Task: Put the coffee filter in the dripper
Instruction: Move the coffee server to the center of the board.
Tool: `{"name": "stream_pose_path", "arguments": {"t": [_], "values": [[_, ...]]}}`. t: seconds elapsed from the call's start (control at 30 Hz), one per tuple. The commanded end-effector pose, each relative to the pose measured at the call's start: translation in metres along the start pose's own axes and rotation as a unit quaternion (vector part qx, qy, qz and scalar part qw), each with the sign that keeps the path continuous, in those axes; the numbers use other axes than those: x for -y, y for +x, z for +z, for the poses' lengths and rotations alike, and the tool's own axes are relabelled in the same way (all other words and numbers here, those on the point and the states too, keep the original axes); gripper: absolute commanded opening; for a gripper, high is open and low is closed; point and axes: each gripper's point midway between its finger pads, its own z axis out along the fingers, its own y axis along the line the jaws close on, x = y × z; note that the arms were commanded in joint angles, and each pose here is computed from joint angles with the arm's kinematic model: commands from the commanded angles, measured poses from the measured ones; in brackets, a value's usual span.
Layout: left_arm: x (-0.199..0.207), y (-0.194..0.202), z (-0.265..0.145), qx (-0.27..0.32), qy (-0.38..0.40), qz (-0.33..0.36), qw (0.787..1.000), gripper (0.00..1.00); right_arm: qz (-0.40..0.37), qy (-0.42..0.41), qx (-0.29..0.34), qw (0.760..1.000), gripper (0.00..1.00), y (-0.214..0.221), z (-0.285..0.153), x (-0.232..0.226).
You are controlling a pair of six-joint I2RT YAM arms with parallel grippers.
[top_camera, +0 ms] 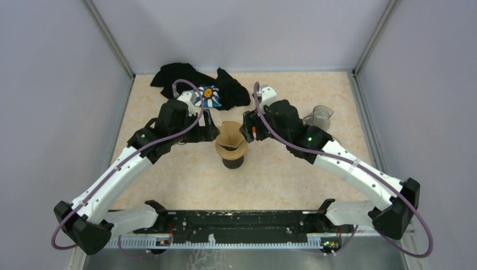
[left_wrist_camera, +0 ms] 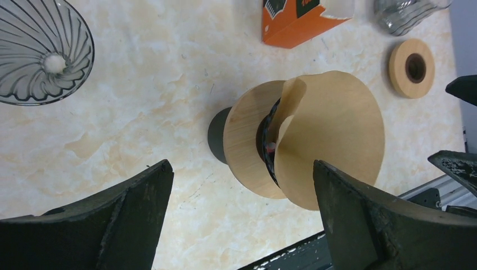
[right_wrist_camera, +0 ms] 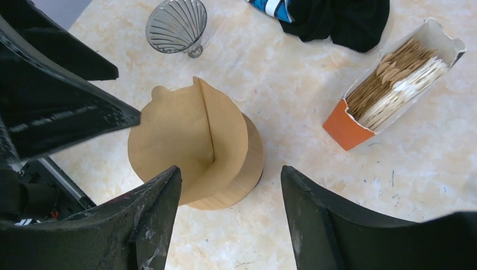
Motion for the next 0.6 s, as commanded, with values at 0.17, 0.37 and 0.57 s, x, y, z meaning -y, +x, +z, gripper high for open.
{"name": "stream_pose_path", "arguments": {"t": [0.17, 0.37, 0.57], "values": [[-0.017, -0.017, -0.026, 0.124, 0.004, -0.017, 0.992, 0.99, -0.001, -0.01, 0.113, 0.994, 0.68, -0.008, -0.034, 0.012], [-0.039, -0.008, -0.034, 0.169, -0.017, -0.025, 0.985, 0.99, -0.04, -0.045, 0.168, 0.984, 0.71, 0.021, -0.041, 0.013], [-0.062, -0.005, -0.038, 0.195, -0.059, -0.032, 0.979, 0.99, -0.081, -0.097, 0.236, 0.963, 0.72, 0.054, -0.046, 0.007]]}}
